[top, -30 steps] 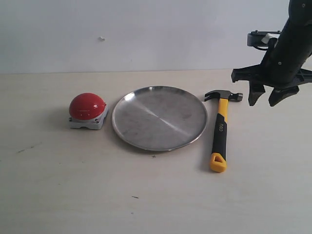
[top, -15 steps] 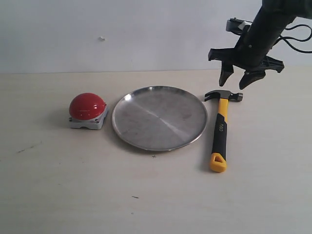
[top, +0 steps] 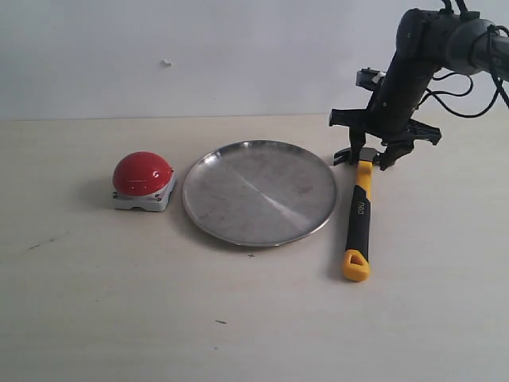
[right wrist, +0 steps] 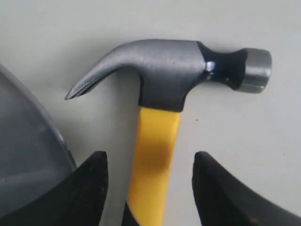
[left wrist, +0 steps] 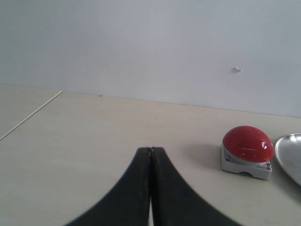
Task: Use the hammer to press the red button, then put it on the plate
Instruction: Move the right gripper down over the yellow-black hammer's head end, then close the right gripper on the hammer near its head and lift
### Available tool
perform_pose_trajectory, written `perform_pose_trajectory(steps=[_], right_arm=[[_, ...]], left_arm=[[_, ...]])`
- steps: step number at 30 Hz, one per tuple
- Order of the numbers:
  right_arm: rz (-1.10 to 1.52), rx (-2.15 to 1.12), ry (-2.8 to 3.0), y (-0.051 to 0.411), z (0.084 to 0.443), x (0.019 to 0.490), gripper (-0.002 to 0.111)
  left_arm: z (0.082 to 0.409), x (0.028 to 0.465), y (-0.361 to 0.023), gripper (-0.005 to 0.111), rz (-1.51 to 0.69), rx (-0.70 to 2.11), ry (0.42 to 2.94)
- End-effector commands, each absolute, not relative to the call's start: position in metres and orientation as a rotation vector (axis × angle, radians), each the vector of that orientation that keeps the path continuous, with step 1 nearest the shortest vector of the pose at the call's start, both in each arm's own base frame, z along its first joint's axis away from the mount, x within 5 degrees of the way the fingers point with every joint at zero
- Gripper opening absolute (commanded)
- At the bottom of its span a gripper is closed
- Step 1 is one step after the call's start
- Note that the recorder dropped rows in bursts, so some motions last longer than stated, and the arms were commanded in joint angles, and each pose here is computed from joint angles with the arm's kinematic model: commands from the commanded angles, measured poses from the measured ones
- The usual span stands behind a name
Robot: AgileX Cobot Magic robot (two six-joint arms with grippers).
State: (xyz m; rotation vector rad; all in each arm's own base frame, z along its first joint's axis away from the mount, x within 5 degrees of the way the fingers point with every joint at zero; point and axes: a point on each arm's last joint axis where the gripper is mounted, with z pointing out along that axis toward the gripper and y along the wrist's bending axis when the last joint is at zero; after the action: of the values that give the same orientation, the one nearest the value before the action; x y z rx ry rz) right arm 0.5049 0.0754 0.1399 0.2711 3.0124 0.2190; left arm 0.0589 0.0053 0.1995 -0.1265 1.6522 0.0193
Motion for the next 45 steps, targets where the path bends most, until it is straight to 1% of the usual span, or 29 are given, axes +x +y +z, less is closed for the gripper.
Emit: perform_pose_trajectory(steps=[1,4,6,12,20,29,31,34,38,39,45], right_arm=[[0.204,0.279,3.007,0.075,0.134,0.51,0.053],[0.168,0.284,3.013,0.074,0.123,0.512,0.053],[0.122,0.287,3.004,0.071,0.123,0.512,0.053],[0.13,0.284,2.965,0.071,0.123,0.516,0.053],[0.138,0.31,3.03,0.072,0.097,0.514,0.053],[0.14,0.317,3.07,0.073,0.097,0.51,0.044],[0.14,0.317,3.071,0.073,0.097,0.51,0.04],[0.14,0.317,3.071,0.073,0.097,0.51,0.028],[0.131,0.229,3.076,0.072,0.097,0.51,0.002],[0.122,0.197,3.076,0.072,0.097,0.51,0.0],[0.131,0.112,3.061,0.072,0.106,0.51,0.0]], left_arm=[[0.199,0.059,0.005,0.0,0.018,-0.132,1.651],[0.199,0.059,0.005,0.0,0.018,-0.132,1.651],[0.199,0.059,0.005,0.0,0.018,-0.132,1.651],[0.199,0.059,0.005,0.0,0.018,-0.132,1.651],[0.199,0.059,0.005,0.0,0.018,-0.132,1.651],[0.199,0.059,0.005,0.0,0.018,-0.132,1.651],[0.199,0.059,0.005,0.0,0.018,-0.132,1.651],[0.199,0.059,0.005,0.0,0.018,-0.132,1.651],[0.199,0.059,0.005,0.0,0.018,-0.132,1.651],[0.199,0.059,0.005,0.0,0.018,-0.132,1.651],[0.199,0.059,0.005,0.0,0.018,-0.132,1.651]])
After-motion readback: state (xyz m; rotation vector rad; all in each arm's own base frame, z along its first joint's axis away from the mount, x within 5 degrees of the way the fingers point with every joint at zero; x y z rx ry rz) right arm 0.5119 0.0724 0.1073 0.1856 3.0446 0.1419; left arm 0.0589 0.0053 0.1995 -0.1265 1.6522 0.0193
